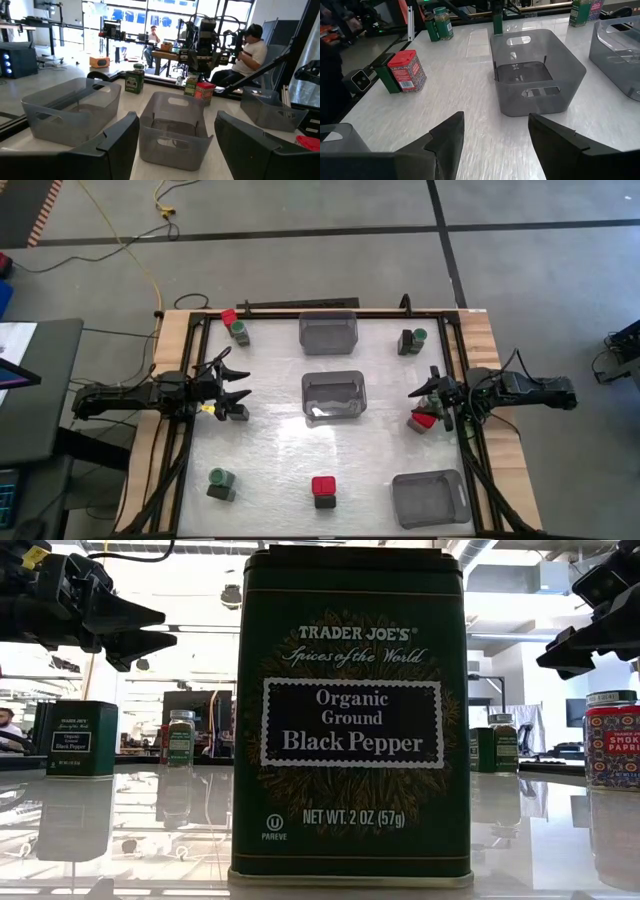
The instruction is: Sort spices by type
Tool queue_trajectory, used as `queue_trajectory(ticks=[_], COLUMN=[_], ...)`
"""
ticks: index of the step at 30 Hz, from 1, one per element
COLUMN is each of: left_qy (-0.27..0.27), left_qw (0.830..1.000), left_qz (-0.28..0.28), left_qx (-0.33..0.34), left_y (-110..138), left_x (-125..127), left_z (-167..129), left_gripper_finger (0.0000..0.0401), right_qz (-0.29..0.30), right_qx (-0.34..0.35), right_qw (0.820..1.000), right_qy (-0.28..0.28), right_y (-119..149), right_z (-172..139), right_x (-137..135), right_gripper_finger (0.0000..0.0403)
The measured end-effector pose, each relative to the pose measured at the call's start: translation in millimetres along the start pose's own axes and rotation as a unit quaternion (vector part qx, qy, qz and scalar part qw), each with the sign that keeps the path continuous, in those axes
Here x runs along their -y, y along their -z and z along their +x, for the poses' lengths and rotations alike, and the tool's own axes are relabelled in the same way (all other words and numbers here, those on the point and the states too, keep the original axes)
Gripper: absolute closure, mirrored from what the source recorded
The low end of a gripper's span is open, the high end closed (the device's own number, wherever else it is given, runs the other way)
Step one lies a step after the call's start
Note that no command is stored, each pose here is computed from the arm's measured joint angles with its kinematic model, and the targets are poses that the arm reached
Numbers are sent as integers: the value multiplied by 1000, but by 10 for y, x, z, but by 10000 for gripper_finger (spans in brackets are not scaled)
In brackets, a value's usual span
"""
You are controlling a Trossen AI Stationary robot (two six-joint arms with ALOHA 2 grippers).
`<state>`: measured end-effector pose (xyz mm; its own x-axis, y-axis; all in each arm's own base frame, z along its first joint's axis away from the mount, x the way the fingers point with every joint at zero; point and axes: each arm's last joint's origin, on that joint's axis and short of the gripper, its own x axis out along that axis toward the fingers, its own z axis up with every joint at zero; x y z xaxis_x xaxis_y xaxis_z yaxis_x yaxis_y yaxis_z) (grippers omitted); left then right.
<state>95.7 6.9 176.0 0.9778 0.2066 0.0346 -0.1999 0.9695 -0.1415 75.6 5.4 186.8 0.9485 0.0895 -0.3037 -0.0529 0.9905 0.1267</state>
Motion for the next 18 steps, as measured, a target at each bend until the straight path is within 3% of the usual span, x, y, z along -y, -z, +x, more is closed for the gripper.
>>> queue_trajectory(ticks=[18], left_qy=[-5], left_qw=[1000], left_qz=[-2], left_qx=[11], left_y=[-20], left_x=[-5], left_z=[1], left_gripper_finger=[152], right_qz=[0], right_qx=[0], right_qw=[1000], right_qy=[0], right_y=[-1], right_z=[0], right_x=[0], right_gripper_finger=[154])
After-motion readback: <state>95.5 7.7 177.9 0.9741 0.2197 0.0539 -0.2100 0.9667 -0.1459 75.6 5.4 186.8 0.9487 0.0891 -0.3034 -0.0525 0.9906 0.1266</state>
